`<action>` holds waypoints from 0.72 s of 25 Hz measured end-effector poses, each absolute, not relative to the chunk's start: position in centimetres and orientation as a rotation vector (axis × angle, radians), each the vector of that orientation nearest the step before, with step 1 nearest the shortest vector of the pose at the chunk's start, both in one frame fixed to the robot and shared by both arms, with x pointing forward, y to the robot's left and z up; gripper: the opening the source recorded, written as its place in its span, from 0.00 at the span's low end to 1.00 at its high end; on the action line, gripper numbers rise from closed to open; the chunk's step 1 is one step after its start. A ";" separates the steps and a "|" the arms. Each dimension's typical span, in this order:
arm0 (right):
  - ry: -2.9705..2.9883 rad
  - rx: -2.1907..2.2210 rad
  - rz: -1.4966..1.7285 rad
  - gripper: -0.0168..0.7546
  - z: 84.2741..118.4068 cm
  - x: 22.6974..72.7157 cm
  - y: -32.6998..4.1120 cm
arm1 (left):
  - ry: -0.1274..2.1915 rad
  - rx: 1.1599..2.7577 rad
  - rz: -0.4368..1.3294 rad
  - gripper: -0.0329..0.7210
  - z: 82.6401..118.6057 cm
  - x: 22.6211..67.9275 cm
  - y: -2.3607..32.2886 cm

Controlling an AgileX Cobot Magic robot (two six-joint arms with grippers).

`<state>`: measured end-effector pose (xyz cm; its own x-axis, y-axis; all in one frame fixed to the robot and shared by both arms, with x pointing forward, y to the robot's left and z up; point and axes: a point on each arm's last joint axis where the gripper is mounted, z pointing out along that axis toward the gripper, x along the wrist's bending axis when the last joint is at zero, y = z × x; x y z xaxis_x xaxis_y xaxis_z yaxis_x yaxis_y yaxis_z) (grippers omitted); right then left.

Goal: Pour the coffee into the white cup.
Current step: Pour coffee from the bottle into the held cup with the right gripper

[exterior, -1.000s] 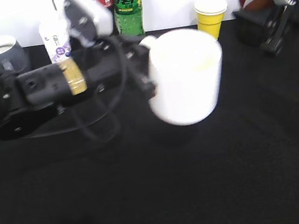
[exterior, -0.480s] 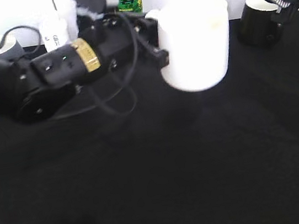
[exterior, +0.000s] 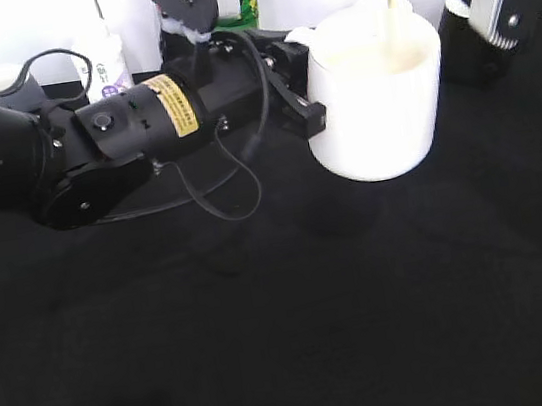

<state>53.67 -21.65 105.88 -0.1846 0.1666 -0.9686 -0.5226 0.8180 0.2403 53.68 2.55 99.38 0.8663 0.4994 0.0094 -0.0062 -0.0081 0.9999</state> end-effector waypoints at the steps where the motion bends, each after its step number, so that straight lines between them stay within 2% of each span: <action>1: 1.647 -0.294 0.622 0.69 105.8 53.7 -21.6 | 0.404 1.538 0.417 0.14 99.4 53.7 2.6; 18: 1.600 -0.407 0.501 0.69 105.9 53.7 -21.7 | 0.403 1.546 0.417 0.14 99.3 53.7 2.6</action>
<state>53.73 -21.70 105.92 -0.0894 0.0348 -0.9954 -0.5396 0.8383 0.0778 53.68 2.55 99.31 0.8667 0.4987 0.0125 -0.0049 -0.0164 0.9999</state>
